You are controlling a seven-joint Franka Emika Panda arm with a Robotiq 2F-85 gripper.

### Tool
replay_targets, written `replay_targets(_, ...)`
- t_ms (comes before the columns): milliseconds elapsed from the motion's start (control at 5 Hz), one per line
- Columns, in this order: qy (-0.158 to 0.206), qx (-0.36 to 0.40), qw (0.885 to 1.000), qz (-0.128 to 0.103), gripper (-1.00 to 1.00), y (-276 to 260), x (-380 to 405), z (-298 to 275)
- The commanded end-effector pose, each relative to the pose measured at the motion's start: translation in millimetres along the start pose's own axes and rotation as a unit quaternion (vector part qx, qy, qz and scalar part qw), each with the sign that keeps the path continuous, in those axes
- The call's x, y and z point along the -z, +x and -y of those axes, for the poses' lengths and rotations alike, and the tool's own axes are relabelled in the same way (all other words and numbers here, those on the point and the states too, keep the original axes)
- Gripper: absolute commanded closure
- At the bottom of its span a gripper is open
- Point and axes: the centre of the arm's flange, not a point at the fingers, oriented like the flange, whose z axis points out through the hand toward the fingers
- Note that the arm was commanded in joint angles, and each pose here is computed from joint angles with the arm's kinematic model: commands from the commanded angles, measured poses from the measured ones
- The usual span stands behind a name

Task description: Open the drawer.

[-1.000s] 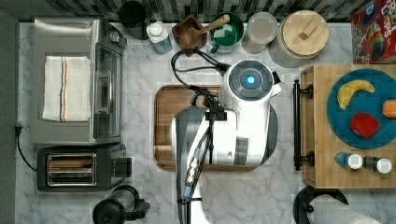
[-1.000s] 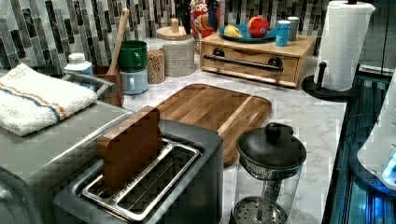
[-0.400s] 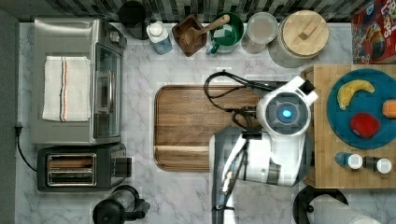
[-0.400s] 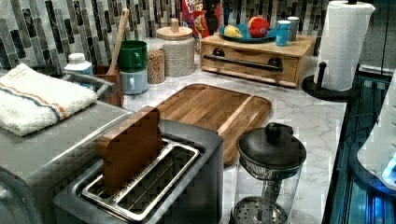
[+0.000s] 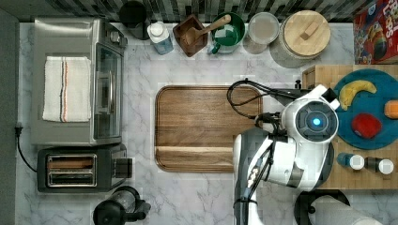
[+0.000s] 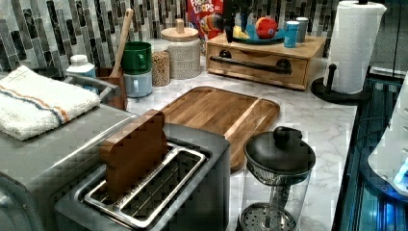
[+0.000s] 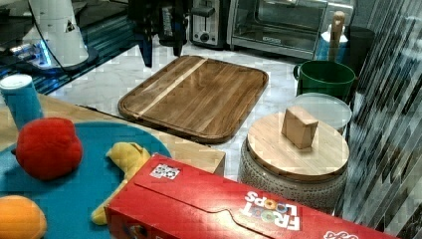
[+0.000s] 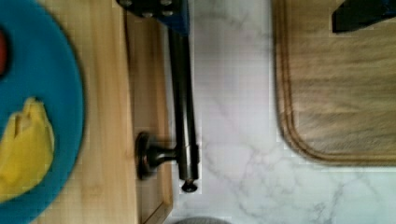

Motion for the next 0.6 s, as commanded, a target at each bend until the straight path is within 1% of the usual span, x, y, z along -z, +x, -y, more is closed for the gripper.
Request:
replay_targets(200,0.002,0.046,0.999,-0.019,-1.0,-18.1,-46.0,-15.5)
replay_targets(400,0.006,0.043,0.999,-0.018,-1.0,-24.5,-60.0,-21.6)
replay_targets(600,0.004,0.034,0.999,-0.034,-1.0,-33.6,-74.9,-28.7)
